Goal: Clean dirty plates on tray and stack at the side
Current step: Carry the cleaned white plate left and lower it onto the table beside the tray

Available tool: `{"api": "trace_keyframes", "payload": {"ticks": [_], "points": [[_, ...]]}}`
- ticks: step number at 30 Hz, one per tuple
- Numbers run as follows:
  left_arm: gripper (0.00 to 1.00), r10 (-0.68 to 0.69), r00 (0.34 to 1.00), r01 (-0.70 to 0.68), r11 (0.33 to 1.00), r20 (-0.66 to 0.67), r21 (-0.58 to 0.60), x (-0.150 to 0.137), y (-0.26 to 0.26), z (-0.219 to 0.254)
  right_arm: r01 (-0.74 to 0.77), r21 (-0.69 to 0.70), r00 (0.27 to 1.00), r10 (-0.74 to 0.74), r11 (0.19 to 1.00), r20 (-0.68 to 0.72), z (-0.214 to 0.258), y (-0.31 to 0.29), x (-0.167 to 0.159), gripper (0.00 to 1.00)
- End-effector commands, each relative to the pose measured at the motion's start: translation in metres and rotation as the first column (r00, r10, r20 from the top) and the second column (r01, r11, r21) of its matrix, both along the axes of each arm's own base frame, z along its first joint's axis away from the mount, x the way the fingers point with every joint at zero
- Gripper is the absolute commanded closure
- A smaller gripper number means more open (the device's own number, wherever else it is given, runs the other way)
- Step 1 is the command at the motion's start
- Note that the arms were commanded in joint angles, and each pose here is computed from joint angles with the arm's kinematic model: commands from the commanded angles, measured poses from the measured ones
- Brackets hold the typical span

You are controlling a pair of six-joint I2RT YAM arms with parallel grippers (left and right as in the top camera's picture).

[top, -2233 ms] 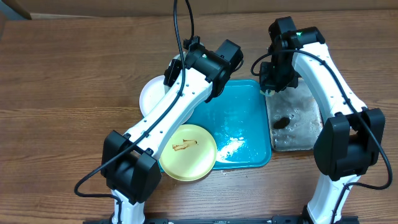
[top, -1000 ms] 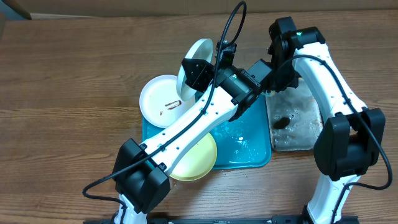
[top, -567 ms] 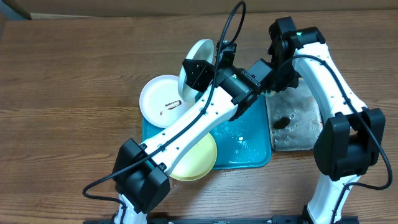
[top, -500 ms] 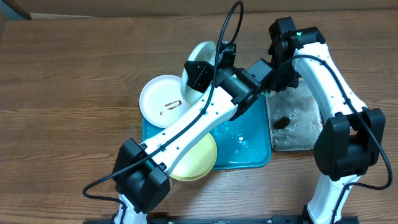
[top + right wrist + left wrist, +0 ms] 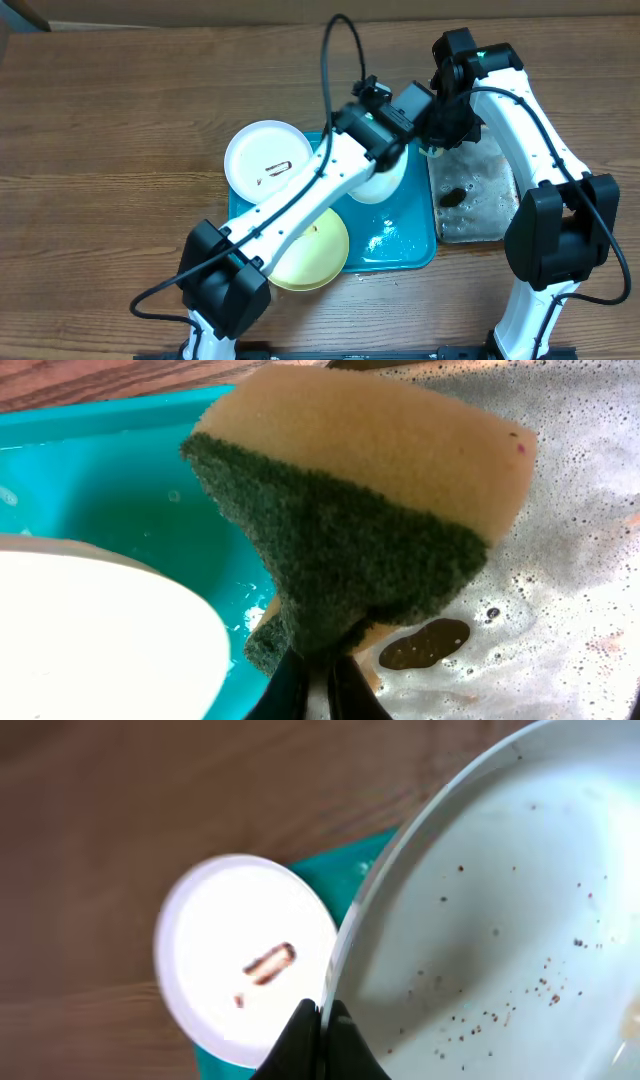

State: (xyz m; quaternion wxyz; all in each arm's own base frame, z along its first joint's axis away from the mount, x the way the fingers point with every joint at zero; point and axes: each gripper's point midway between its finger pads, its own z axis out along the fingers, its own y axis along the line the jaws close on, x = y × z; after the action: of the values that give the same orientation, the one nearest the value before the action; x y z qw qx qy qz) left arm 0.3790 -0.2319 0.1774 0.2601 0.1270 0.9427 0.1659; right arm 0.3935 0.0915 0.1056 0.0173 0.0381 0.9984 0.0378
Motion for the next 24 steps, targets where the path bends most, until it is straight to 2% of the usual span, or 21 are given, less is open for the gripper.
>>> {"api": "trace_keyframes", "payload": {"ticks": [1,16,24], "points": [[0.96,0.009,0.995,-0.028,0.979,-0.098,-0.2,0.001,-0.006,0.001,-0.001,0.0,1.0,0.001,1.0,-0.003,-0.001,0.0,-0.001,0.96],[0.96,0.071,0.98,-0.127,0.942,-0.184,-0.312,0.02,0.022,-0.011,-0.001,0.009,1.0,0.001,1.0,-0.016,-0.001,0.001,-0.004,0.96],[0.96,0.21,0.956,-0.268,0.906,-0.203,-0.327,0.038,0.068,-0.013,-0.001,0.009,1.0,0.001,1.0,-0.021,-0.001,0.001,-0.005,0.96]]}}
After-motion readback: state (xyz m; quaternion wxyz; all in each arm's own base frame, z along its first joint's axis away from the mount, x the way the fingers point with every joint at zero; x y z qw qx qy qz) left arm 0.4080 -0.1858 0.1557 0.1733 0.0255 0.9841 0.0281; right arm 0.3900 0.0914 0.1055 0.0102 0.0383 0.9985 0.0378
